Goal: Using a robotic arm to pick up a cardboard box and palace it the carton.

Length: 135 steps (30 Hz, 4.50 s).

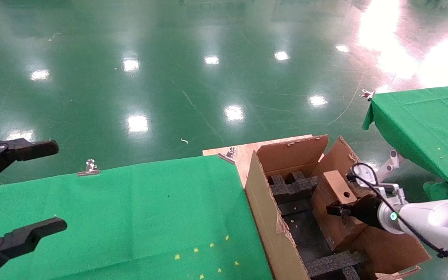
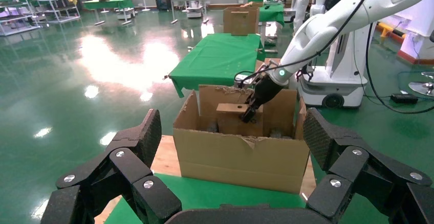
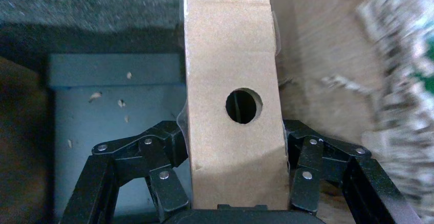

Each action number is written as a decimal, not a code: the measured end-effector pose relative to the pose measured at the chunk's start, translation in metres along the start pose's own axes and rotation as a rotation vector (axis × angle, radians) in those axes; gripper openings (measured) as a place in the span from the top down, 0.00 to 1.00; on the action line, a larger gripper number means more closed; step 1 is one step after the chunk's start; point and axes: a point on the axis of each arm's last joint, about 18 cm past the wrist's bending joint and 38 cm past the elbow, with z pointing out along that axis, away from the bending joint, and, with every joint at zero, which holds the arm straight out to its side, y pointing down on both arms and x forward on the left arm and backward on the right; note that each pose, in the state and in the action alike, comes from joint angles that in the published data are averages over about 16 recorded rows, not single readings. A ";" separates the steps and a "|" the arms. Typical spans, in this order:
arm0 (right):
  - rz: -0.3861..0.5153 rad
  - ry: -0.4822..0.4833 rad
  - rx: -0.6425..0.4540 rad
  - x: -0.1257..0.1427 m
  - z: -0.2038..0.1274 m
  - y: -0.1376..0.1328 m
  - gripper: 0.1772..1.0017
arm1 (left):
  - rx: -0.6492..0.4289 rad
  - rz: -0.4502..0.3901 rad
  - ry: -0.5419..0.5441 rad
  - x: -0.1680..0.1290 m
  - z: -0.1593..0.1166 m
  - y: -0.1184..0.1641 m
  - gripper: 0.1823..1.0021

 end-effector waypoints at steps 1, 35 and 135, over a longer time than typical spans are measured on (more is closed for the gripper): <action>0.002 0.000 -0.004 -0.001 0.002 0.002 0.85 | 0.000 0.000 0.000 0.000 0.000 0.000 0.00; 0.029 -0.013 -0.092 -0.013 0.031 0.022 0.81 | 0.000 0.000 -0.001 0.000 0.000 0.000 0.00; -0.363 -1.023 0.399 -0.151 -0.176 -0.141 0.00 | 0.000 -0.001 -0.001 0.000 0.000 0.000 0.00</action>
